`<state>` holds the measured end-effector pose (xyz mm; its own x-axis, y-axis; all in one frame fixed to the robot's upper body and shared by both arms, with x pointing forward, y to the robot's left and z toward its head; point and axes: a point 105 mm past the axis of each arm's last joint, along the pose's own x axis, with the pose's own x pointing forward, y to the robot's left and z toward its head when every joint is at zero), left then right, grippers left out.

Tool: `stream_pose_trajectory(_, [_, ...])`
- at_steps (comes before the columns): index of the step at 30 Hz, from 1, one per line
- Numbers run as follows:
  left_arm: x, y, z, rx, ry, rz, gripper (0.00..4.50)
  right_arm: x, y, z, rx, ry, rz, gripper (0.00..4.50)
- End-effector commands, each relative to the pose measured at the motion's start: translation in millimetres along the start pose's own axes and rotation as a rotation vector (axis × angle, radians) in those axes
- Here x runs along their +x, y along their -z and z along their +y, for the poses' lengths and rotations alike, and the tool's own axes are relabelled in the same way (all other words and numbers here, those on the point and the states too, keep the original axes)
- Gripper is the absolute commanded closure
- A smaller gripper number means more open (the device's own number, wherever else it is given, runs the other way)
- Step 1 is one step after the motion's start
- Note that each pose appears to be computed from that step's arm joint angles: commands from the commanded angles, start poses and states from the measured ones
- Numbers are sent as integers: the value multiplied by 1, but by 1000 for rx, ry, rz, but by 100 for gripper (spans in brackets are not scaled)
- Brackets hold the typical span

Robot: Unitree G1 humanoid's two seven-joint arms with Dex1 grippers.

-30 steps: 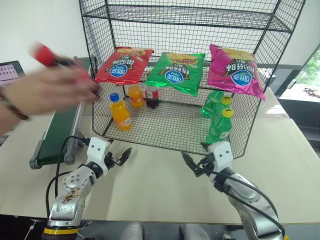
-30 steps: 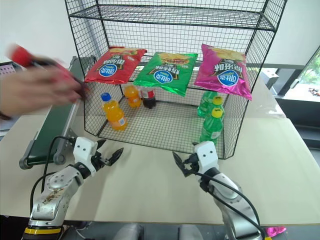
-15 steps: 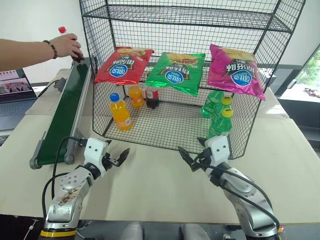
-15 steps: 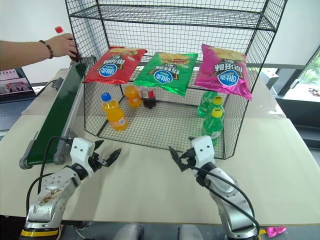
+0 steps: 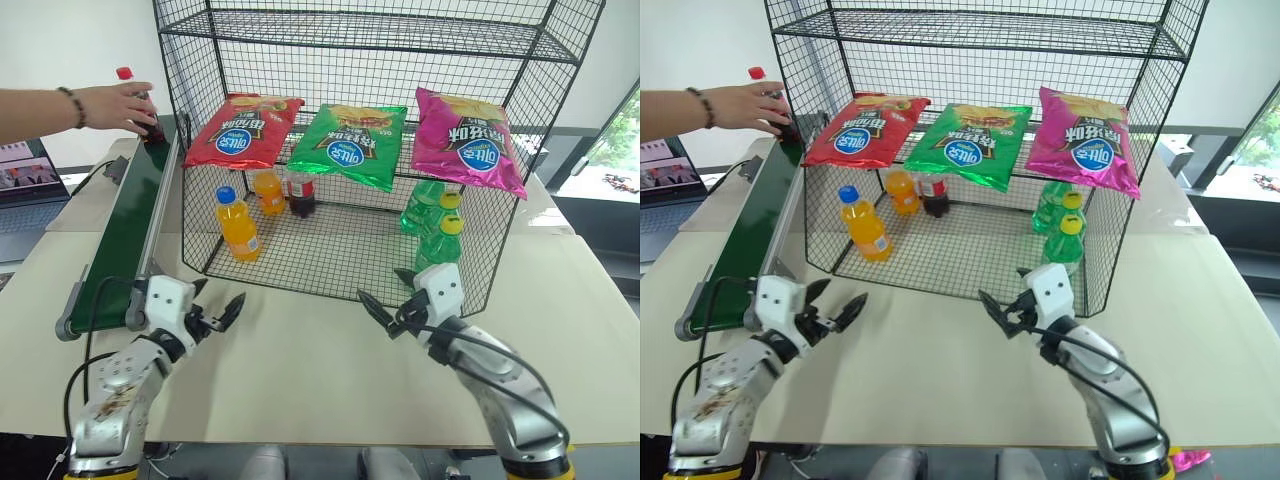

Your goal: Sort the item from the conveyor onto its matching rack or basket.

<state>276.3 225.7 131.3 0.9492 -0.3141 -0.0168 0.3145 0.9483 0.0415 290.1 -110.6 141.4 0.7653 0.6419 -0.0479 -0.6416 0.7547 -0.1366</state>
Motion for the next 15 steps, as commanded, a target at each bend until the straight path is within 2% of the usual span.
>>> stream_pose_trajectory(1, [-19,-38,17,24,-87,-115,11,5,-35,16,0,-192,-134,0])
stream_pose_trajectory(8, [-52,-65,77,44,-431,-218,11,26,-78,57,-10,-570,-229,0])
stream_pose_trajectory(12, [-67,-63,104,43,-595,-235,11,44,-93,67,-37,-668,-248,0])
stream_pose_trajectory(15, [-69,-52,107,24,-622,-224,11,54,-105,75,-47,-731,-287,0])
